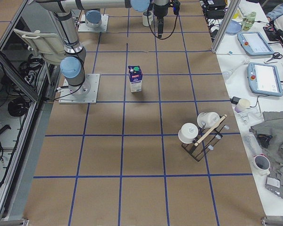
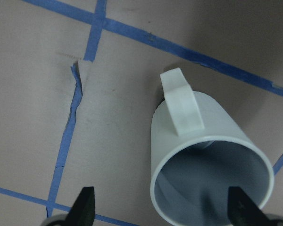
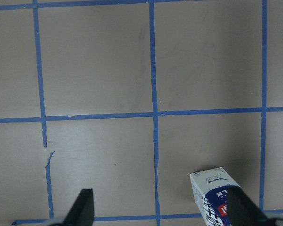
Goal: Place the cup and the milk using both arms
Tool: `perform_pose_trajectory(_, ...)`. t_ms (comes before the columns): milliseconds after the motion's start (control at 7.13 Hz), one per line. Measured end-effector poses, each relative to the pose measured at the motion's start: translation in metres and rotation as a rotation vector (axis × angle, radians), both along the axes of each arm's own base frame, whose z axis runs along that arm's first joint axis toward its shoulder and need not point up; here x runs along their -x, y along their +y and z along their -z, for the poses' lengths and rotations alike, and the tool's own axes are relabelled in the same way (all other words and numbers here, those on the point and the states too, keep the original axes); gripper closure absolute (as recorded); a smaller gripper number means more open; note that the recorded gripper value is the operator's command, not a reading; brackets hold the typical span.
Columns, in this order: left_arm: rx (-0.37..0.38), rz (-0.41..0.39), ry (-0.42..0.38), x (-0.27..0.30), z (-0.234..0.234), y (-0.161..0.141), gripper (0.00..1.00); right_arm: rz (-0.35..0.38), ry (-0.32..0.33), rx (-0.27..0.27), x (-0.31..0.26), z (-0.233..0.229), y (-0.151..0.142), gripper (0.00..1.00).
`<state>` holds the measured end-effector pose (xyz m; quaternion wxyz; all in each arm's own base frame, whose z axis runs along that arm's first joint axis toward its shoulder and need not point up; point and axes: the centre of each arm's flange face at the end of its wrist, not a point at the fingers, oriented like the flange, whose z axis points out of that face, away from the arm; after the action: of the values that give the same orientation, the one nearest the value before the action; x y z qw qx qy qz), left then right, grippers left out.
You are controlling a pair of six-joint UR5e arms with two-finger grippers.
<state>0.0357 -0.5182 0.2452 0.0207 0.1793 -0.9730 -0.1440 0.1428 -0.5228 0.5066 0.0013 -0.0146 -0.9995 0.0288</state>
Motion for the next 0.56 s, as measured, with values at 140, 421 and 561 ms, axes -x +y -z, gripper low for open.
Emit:
perform_pose_trajectory(140,-0.004,-0.002,0.003,-0.0003,0.0059,-0.0014,0.57,0.0,0.0,0.0,0.0,0.0,0.0,0.0)
perform_pose_trajectory(421,-0.01,-0.006,0.009,-0.0004,0.0122,-0.0034,1.0,0.0,0.0,0.0,0.0,0.0,0.0,0.0)
perform_pose_trajectory(561,-0.01,-0.008,0.01,-0.0003,0.0126,-0.0039,1.0,0.0,0.0,0.0,0.0,0.0,0.0,0.0)
